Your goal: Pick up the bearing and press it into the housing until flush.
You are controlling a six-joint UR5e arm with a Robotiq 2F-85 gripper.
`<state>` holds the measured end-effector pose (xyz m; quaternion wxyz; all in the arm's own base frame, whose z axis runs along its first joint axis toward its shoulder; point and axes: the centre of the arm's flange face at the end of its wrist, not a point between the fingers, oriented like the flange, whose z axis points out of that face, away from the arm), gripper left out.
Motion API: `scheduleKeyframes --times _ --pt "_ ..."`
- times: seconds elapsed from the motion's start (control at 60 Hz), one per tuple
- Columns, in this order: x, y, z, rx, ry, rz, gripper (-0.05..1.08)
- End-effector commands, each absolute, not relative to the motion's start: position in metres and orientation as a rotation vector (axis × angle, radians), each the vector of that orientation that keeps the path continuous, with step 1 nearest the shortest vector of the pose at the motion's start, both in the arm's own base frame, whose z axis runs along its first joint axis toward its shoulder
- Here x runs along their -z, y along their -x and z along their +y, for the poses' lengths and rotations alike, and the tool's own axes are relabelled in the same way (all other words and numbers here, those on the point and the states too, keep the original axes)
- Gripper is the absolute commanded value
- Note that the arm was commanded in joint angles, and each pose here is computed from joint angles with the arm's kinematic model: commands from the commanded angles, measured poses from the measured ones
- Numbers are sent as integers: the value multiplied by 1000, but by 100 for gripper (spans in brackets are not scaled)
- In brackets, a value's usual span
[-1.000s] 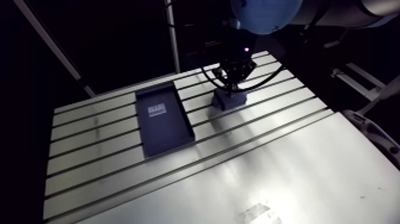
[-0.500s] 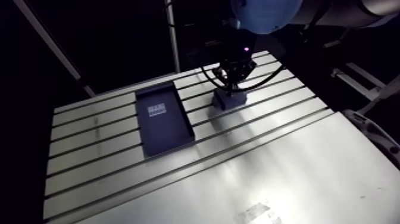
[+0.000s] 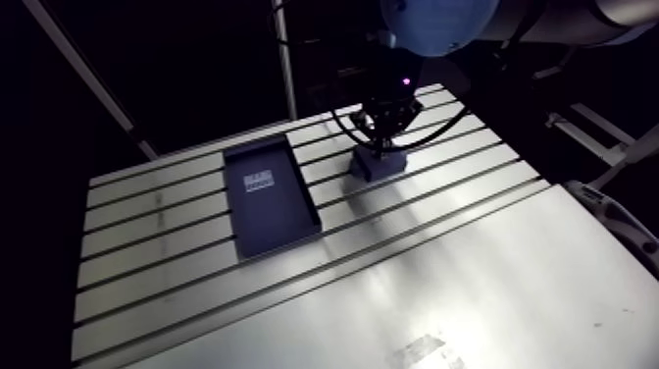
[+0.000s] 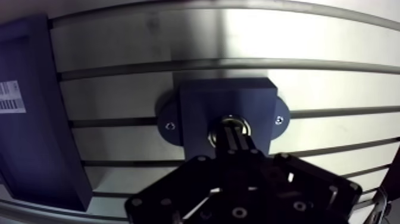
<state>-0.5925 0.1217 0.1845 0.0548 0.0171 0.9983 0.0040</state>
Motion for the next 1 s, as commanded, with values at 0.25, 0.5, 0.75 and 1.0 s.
scheduleKeyframes --times 0.25,0.5,0.75,1.0 --pt "-184 592 122 -13 -45 3030 99" --pt "-184 591 122 -12 -37 3029 99" --pt "-183 591 122 -11 -35 3028 99" --pt "-184 592 122 -12 -35 3030 99"
